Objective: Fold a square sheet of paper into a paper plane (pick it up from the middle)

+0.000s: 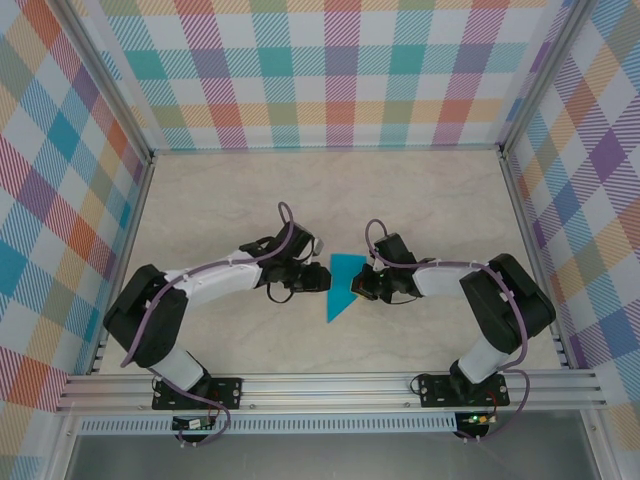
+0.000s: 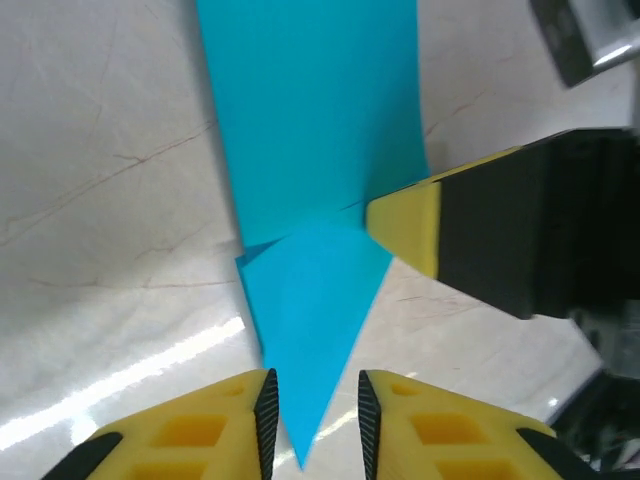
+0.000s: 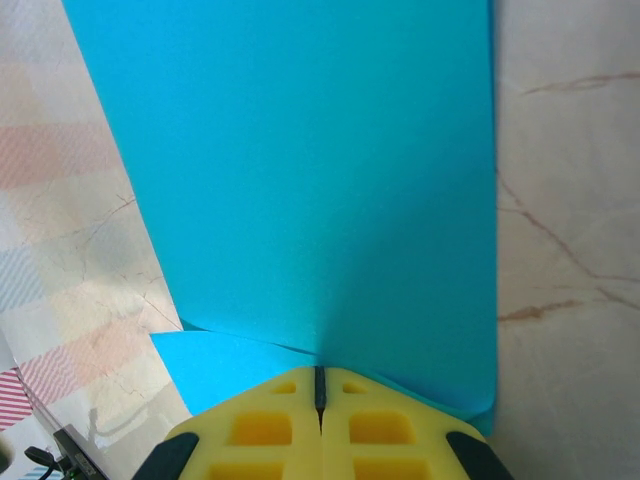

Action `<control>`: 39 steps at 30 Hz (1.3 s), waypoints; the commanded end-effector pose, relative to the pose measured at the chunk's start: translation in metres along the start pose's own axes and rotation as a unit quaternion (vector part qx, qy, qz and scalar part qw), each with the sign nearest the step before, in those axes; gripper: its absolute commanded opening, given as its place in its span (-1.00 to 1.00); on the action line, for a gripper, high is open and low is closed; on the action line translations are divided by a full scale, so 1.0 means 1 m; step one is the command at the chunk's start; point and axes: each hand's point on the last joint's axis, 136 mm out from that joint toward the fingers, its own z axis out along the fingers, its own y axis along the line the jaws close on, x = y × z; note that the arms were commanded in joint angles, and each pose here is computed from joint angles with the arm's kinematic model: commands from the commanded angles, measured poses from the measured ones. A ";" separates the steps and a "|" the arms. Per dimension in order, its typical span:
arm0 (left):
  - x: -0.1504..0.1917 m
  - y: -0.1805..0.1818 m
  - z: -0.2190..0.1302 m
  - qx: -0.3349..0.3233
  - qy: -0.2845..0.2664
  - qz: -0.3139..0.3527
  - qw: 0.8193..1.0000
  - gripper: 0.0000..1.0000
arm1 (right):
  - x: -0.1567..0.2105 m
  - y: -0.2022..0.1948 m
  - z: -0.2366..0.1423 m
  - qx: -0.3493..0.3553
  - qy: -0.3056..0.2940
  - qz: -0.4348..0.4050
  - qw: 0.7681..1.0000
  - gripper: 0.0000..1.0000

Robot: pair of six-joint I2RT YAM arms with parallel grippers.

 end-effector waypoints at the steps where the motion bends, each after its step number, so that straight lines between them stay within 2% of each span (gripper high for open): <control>1: 0.006 -0.024 0.003 0.066 -0.001 -0.042 0.997 -0.54 | 0.010 -0.028 0.000 0.054 0.003 0.028 0.998 -0.92; 4: 0.014 -0.042 0.012 0.106 0.022 -0.045 0.993 -0.59 | 0.010 -0.030 0.000 0.059 0.004 0.029 0.998 -0.92; 7: 0.021 -0.044 0.026 0.107 0.041 -0.044 0.992 -0.60 | 0.011 -0.031 0.001 0.062 0.006 0.030 0.998 -0.92; 19: 0.046 -0.013 0.066 0.080 0.087 -0.070 0.990 -0.61 | 0.014 -0.036 0.003 0.070 0.013 0.033 0.997 -0.92; 27: 0.082 0.017 0.066 0.041 0.136 -0.075 0.987 -0.61 | 0.017 -0.043 0.003 0.083 0.017 0.038 0.996 -0.92; 31: 0.081 0.017 0.057 0.035 0.125 -0.068 0.989 -0.61 | 0.016 -0.042 0.003 0.082 0.018 0.038 0.996 -0.93; 39: 0.041 -0.028 0.039 0.098 0.066 -0.059 0.991 -0.59 | 0.016 -0.044 0.002 0.090 0.016 0.039 0.995 -0.93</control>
